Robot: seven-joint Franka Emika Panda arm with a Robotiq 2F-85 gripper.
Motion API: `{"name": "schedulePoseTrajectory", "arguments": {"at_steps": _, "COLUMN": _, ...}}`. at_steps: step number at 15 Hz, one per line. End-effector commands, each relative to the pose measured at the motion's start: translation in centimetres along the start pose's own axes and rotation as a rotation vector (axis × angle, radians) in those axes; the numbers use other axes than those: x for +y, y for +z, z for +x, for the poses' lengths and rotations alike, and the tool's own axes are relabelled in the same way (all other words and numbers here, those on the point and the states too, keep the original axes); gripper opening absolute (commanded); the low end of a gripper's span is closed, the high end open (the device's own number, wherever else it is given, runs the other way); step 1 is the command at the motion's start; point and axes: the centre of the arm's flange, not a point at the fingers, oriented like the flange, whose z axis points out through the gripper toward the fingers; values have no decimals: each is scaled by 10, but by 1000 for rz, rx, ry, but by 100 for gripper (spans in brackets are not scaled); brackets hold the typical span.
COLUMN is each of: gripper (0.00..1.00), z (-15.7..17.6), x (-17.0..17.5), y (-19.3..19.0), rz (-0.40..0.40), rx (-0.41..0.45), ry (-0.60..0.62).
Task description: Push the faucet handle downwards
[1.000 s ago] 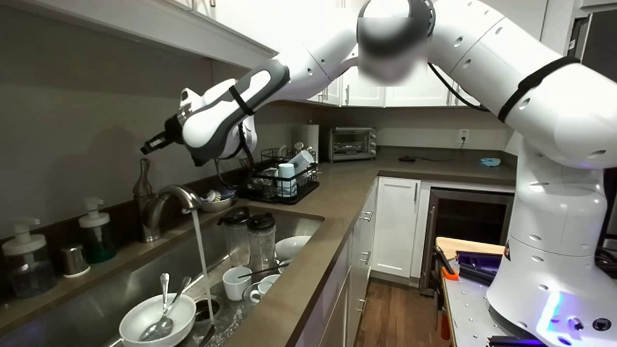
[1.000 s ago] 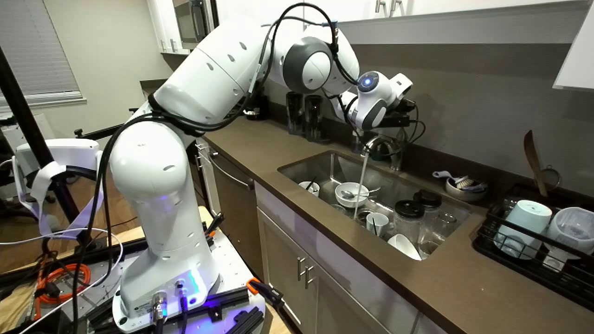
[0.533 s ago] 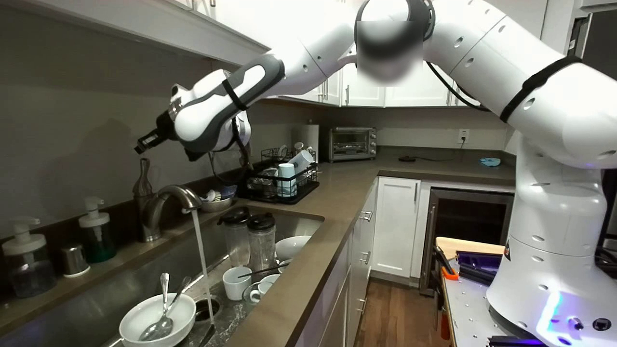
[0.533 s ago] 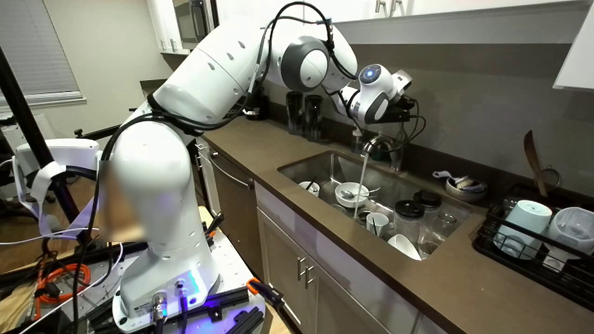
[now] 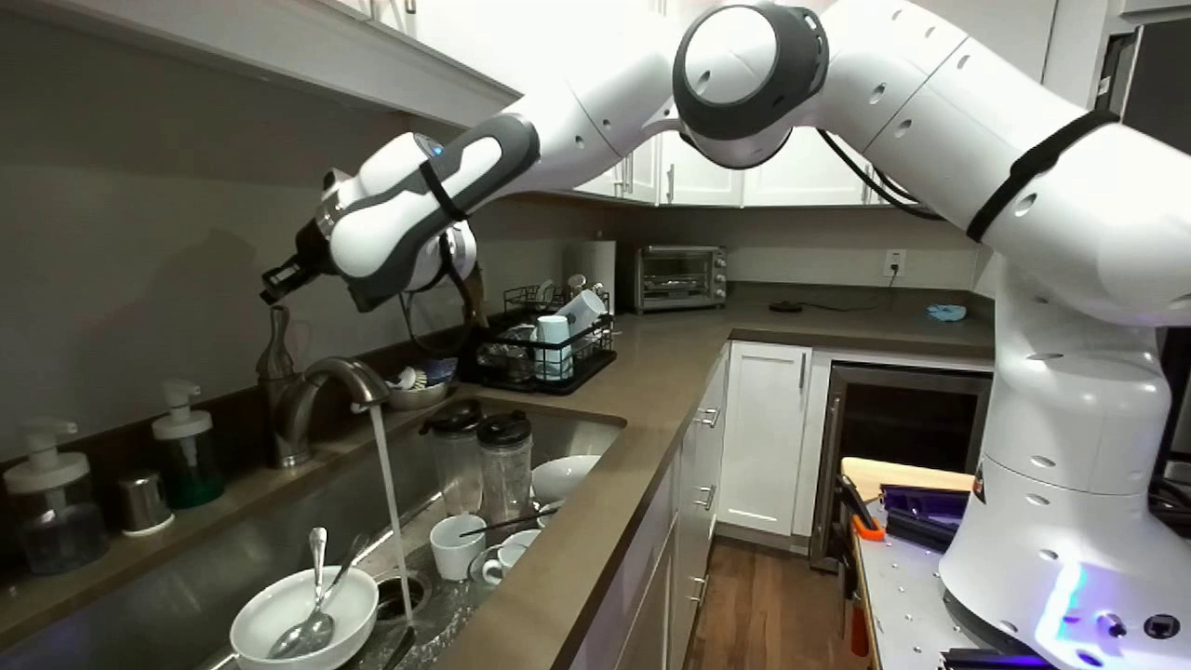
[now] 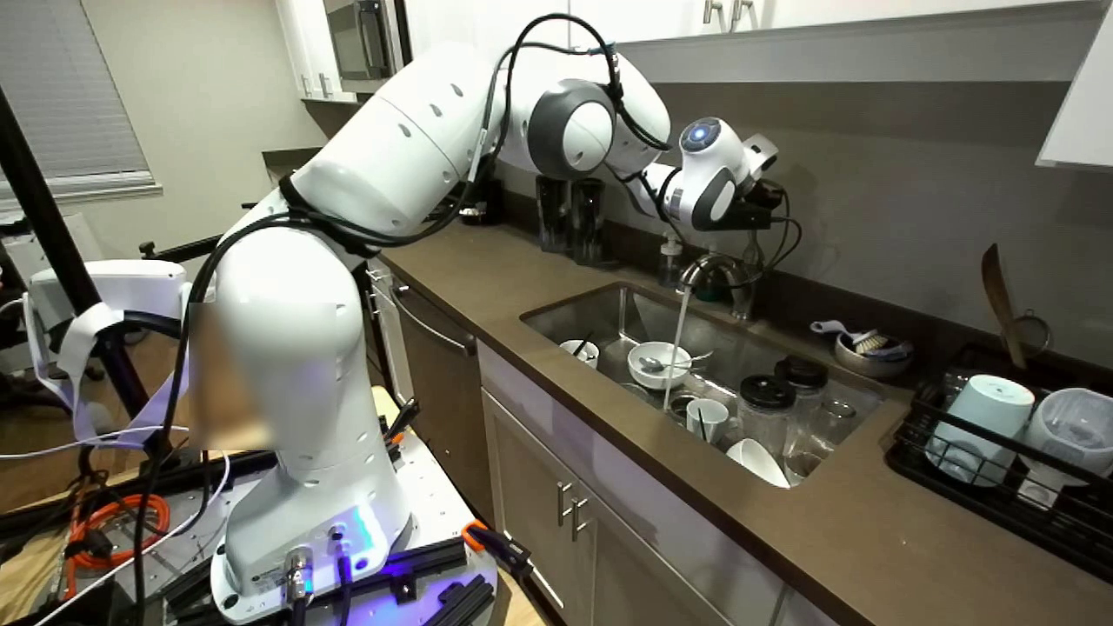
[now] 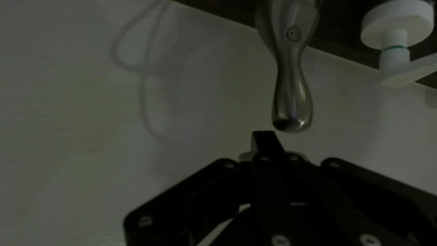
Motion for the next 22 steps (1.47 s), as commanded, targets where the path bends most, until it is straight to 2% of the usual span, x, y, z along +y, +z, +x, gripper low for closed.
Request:
{"name": "schedulePoseTrajectory", "arguments": {"at_steps": 1, "gripper": 0, "z": 6, "x": 2, "y": 21, "rz": -2, "rx": -24, "ry": 29}}
{"name": "schedulePoseTrajectory", "arguments": {"at_steps": 6, "gripper": 0, "z": 4, "x": 3, "y": 27, "rz": 7, "rx": -48, "ry": 50}}
{"name": "schedulePoseTrajectory", "arguments": {"at_steps": 22, "gripper": 0, "z": -17, "x": 0, "y": 6, "rz": 20, "rx": -112, "ry": 86}}
